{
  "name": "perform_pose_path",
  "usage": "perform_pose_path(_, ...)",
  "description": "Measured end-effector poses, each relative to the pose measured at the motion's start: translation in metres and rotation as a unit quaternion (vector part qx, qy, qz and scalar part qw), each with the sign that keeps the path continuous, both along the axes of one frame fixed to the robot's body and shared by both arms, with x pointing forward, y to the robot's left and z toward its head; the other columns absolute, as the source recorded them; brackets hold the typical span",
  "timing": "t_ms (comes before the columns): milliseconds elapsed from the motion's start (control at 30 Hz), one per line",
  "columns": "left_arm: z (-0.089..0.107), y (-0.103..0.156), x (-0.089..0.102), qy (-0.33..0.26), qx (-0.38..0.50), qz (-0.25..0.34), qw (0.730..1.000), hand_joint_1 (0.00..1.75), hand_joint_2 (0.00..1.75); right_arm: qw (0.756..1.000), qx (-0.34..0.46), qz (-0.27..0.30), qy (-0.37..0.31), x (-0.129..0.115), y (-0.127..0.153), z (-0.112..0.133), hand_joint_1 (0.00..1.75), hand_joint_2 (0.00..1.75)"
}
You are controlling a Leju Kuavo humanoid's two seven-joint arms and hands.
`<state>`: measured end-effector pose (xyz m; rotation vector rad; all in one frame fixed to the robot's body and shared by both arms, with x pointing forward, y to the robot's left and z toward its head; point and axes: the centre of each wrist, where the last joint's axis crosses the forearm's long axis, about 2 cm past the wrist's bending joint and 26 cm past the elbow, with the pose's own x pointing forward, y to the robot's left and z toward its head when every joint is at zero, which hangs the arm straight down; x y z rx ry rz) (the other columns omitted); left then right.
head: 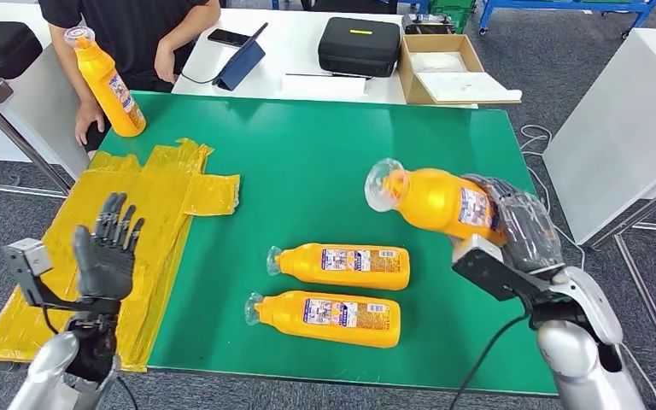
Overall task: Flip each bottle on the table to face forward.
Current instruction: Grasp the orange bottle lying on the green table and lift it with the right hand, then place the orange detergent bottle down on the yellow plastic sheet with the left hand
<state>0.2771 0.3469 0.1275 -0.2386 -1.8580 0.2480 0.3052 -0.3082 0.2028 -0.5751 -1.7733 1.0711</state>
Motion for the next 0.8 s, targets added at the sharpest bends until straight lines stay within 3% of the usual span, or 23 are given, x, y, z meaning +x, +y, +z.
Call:
perform_pose_path(233, 0.009, -0.076, 0.014, -0.015, -0.012, -0.07, 0.997, 0.0, 1.75, 0.996, 0.082, 0.008, 0.018, 0.006, 0.046, -0.008, 1.75, 1.75)
perform_pose_path(433, 0.027, -0.125, 0.027, -0.047, 0.005, -0.071, 0.996, 0.0, 1.75, 0.989, 0.136, 0.011, 0.055, 0.013, 0.078, -0.02, 1.75, 1.75)
perform_pose_path(633, 0.046, -0.148, 0.04, -0.084, 0.033, -0.031, 0.995, 0.0, 1.75, 0.981, 0.165, 0.033, 0.096, 0.021, 0.119, -0.02, 1.75, 1.75)
perform_pose_path(800, 0.049, -0.154, 0.044, -0.092, 0.042, -0.018, 0.995, 0.0, 1.75, 0.979, 0.165, 0.043, 0.108, 0.025, 0.135, -0.017, 1.75, 1.75)
